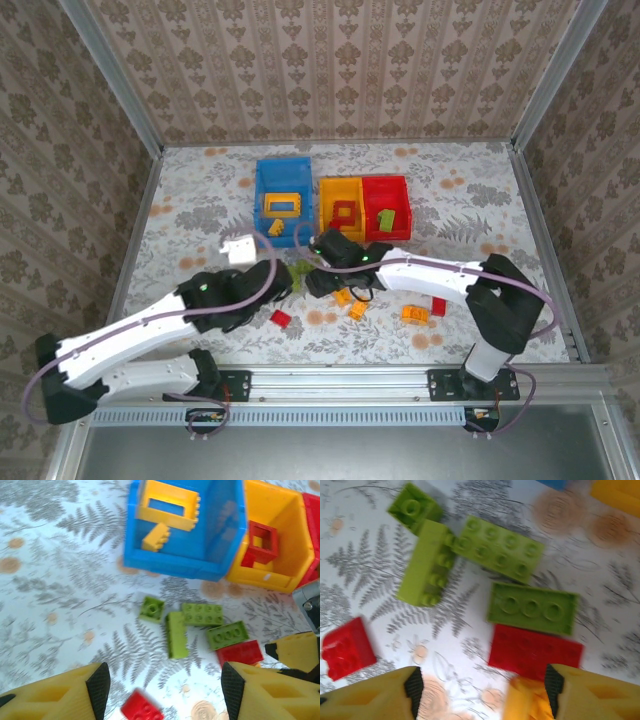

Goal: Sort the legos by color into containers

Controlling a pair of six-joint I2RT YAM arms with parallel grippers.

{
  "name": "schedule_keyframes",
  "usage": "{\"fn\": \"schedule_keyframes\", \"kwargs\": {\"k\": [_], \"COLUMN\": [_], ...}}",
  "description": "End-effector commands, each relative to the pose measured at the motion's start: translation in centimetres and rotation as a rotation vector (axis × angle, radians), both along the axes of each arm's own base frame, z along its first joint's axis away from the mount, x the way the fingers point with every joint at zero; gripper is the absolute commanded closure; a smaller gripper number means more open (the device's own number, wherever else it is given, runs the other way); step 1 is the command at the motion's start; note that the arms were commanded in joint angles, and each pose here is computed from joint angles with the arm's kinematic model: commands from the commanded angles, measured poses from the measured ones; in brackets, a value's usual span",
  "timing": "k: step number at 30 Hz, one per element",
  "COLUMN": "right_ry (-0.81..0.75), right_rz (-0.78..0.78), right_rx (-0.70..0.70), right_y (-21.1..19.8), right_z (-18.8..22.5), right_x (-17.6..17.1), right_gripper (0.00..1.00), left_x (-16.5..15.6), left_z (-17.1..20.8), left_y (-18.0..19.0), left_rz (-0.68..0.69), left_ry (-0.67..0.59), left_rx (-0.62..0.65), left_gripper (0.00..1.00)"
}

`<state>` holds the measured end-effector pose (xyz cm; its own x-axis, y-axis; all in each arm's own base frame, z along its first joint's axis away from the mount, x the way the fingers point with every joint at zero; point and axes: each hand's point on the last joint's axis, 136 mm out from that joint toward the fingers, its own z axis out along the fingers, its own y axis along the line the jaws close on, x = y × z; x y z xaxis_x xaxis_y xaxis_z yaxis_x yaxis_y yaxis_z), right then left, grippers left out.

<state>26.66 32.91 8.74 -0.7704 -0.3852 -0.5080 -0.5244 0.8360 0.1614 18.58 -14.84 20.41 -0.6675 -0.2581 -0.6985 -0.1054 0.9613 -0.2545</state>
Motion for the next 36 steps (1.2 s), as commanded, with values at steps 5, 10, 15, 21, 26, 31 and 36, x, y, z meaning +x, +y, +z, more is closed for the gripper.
{"fn": "schedule_keyframes", "kwargs": {"k": [5, 10, 15, 21, 26, 31, 36], "right_ry": [0.037, 0.065, 0.081, 0.103, 0.110, 0.109, 0.117], "right_rz": [-0.079, -0.150, -0.162, -0.179, -0.189, -0.184, -0.181], "right_rx": [-0.009, -0.049, -0.056, -0.069, -0.062, -0.056, -0.071], "right_y": [4.1, 4.7, 5.9, 6.7, 6.8, 7.0, 7.4], "right_z": [-1.2, -3.1, -4.4, -5.7, -5.5, -5.5, -6.3], "right_x": [0.4, 1.4, 2.2, 2.8, 2.8, 2.8, 3.0], "right_gripper": [0.42, 0.45, 0.48, 0.61, 0.61, 0.48, 0.54], "left_x": [-2.6, -3.4, -3.4, -3.1, -3.0, -2.9, -2.9], "left_z": [-1.9, -2.4, -2.3, -2.4, -2.3, -2.3, -2.3], "left_y": [7.7, 9.4, 9.3, 8.2, 7.8, 7.4, 7.2], "left_rz": [0.162, 0.172, 0.152, 0.126, 0.112, 0.102, 0.097], "left_ry": [-0.002, -0.009, -0.011, -0.012, -0.014, -0.014, -0.014], "left_rx": [-0.003, -0.049, -0.049, -0.058, -0.059, -0.059, -0.061], "left_gripper": [0.38, 0.38, 0.38, 0.39, 0.39, 0.39, 0.39]}}
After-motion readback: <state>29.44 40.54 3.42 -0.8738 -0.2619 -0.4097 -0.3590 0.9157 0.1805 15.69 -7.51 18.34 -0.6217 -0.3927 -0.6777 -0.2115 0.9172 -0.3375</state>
